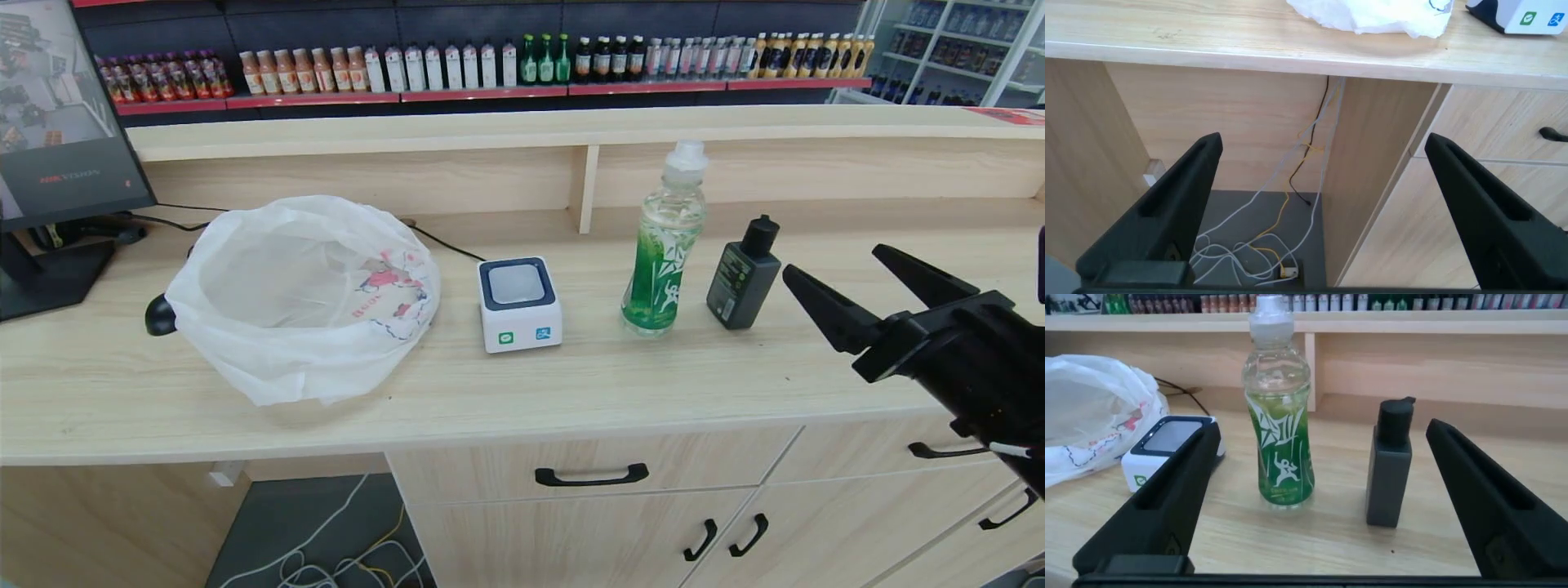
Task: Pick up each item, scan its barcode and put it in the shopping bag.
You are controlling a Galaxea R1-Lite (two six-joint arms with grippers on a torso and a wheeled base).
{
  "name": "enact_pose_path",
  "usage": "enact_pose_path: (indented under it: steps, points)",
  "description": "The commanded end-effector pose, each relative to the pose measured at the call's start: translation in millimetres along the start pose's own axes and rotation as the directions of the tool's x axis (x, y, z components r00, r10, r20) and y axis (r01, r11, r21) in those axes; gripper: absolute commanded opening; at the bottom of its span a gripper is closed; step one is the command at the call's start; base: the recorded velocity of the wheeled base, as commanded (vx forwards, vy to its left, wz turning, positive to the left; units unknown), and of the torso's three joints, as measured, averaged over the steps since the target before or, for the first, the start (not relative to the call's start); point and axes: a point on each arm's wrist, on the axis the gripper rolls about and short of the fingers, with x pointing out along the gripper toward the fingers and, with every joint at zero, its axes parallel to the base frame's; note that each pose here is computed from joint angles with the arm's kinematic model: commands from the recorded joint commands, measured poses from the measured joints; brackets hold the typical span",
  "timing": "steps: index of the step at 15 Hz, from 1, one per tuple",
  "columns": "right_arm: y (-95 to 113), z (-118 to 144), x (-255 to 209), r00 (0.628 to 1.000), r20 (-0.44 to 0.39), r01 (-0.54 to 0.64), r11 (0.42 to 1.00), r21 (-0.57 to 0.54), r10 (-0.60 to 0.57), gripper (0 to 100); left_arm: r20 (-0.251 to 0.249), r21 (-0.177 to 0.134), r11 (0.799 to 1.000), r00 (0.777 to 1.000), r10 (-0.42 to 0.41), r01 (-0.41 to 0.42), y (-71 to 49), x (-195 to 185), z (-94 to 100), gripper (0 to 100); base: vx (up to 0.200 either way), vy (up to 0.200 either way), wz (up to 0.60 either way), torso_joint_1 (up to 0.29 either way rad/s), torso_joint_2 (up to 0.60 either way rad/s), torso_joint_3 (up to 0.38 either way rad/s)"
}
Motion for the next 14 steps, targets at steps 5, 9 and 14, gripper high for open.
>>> enact_pose_path:
  steps: [5,9,14]
  points:
    - [4,-20,-10,0.995,-0.096,-0.025,0.999,0.028,0.028,100,0.0,0.0,1.0,1.0,0.001,-0.001,0.0,0,0.0,100,0.0,0.0,0.0,0.0,0.0,0.0]
    - [5,-25,-11,0.994,-0.108,-0.027,0.999,0.031,0.03,100,0.0,0.0,1.0,1.0,0.001,-0.001,0.0,0,0.0,100,0.0,0.0,0.0,0.0,0.0,0.0]
    - [6,-34,17,0.994,-0.103,-0.034,0.999,0.033,0.037,100,0.0,0.0,1.0,1.0,0.001,-0.001,0.0,0,0.0,100,0.0,0.0,0.0,0.0,0.0,0.0]
